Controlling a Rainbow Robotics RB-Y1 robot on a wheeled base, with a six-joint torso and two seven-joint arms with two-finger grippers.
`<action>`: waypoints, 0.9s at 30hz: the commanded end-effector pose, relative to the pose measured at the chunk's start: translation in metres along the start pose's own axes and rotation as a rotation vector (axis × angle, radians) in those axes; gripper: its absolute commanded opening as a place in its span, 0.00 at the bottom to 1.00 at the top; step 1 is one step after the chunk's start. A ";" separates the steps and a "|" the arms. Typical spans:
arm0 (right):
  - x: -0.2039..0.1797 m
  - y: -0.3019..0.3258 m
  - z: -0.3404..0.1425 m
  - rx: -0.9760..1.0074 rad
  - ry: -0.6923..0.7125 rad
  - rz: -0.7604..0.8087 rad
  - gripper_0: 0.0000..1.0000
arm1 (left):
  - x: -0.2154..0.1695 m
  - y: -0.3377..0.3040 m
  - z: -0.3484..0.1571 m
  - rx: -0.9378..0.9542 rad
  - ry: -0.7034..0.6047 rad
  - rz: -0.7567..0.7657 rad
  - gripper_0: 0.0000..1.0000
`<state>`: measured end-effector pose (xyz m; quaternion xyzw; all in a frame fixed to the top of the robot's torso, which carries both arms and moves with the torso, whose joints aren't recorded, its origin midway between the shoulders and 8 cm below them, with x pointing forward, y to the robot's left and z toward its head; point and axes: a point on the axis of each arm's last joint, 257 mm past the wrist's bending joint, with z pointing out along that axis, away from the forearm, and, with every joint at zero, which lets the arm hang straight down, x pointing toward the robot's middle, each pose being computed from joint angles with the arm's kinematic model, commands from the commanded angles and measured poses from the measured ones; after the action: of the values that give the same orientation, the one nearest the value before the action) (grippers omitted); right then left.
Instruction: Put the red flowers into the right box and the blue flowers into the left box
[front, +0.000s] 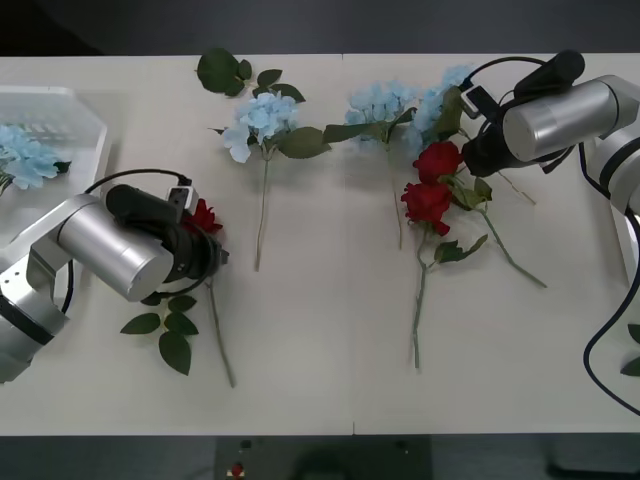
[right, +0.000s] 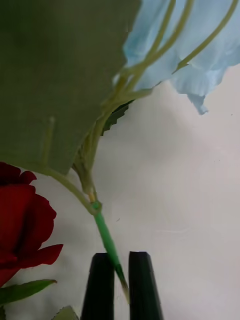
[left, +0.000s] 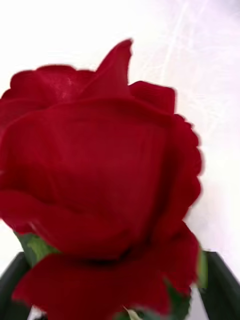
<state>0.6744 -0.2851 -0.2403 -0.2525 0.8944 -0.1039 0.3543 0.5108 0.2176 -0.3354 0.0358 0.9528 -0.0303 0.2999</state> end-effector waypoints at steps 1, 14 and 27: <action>-0.018 -0.022 -0.013 0.015 -0.041 -0.010 0.00 | -0.023 0.005 -0.005 -0.011 -0.045 0.009 0.62; -0.040 -0.078 -0.090 -0.151 -0.157 0.143 0.00 | -0.033 0.001 -0.012 0.013 -0.067 0.012 0.00; -0.048 -0.064 -0.215 -0.557 -0.444 0.173 0.00 | -0.094 -0.024 -0.107 0.218 -0.123 -0.112 0.00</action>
<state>0.5935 -0.3036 -0.0401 -0.2740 0.8184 0.2216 0.4540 0.5134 0.2026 -0.2479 -0.0002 0.9406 -0.1337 0.3121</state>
